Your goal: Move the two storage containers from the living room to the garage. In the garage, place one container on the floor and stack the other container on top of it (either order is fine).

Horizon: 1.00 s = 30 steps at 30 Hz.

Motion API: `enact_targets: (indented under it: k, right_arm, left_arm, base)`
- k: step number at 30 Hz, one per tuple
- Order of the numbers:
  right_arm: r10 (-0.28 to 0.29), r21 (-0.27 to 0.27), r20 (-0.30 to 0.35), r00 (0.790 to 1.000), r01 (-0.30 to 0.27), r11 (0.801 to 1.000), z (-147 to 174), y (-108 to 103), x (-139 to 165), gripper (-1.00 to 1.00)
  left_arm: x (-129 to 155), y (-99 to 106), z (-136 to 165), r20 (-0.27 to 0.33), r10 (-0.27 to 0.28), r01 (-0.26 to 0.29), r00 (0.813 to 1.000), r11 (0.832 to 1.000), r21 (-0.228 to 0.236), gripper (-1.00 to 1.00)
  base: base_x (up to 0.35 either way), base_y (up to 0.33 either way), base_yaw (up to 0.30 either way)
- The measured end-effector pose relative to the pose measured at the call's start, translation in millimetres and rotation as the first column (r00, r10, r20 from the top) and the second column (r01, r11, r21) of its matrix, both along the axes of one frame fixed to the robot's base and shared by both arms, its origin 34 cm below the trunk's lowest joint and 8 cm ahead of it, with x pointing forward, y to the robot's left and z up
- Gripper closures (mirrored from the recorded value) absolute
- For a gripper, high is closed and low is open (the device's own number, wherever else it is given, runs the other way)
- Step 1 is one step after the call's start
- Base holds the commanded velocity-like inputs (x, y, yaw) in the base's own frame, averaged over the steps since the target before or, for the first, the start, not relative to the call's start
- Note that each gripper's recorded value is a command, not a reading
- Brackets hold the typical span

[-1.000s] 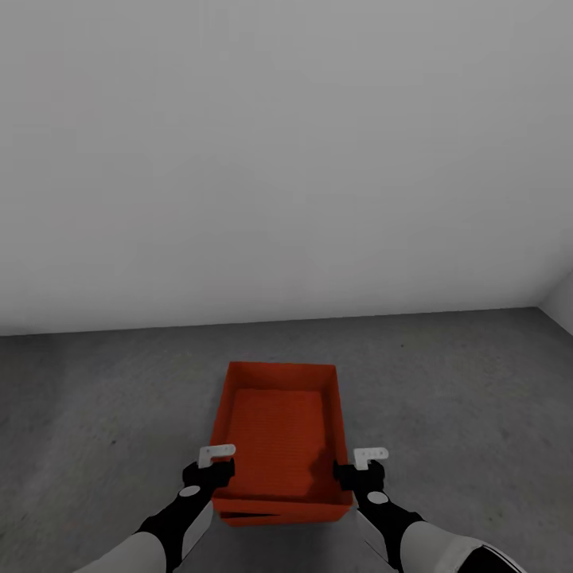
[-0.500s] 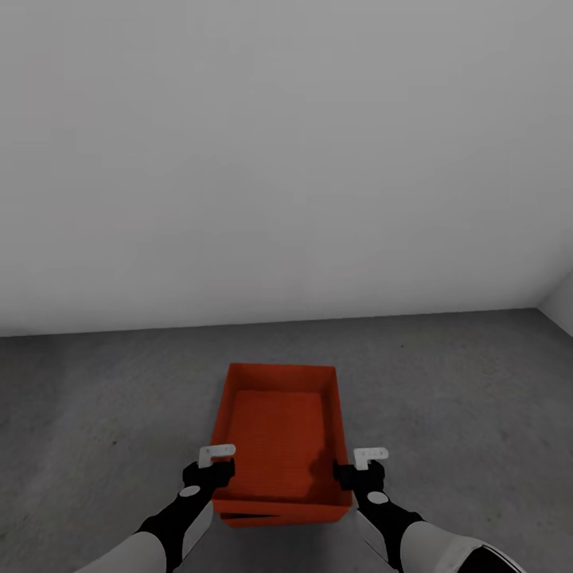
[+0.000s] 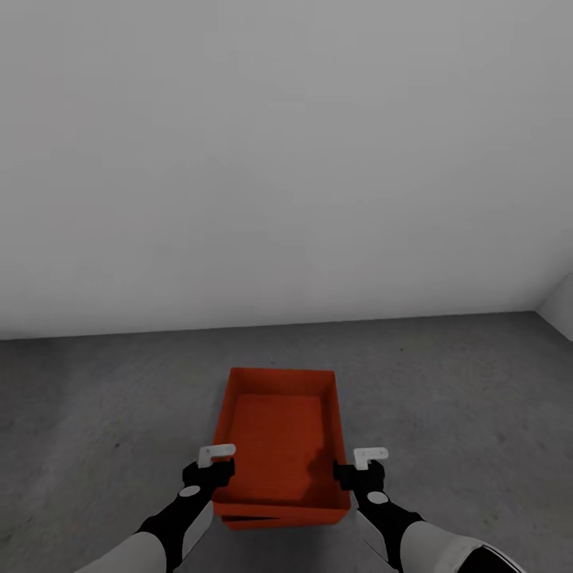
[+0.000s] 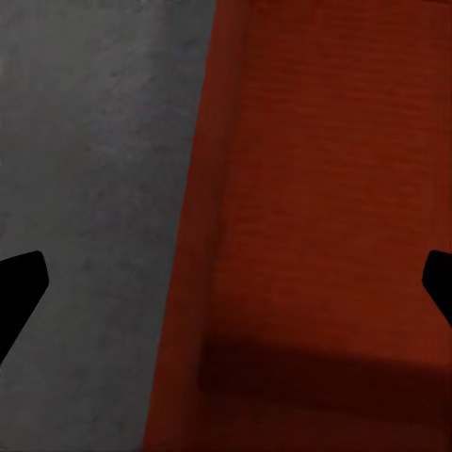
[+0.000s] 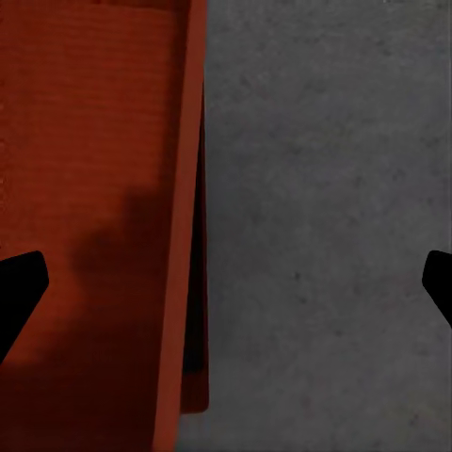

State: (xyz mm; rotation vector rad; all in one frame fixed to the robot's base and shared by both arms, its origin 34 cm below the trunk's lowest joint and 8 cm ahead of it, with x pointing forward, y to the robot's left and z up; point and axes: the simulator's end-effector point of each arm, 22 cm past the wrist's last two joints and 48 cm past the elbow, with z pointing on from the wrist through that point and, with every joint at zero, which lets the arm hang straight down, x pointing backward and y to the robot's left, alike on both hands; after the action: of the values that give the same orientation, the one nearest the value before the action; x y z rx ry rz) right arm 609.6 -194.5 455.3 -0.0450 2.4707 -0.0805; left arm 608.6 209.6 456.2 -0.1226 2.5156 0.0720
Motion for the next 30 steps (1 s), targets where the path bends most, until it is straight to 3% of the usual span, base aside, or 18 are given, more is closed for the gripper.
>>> enact_targets:
  k: [30]
  right_arm:
    - [0.0,-0.001,-0.002,1.0,0.0,1.0,52,0,3,-1.0]
  left_arm:
    - [1,1,51,-0.005,0.002,-0.002,1.0,1.0,0.0,-1.0]
  base:
    - [0.0,0.0,0.0]
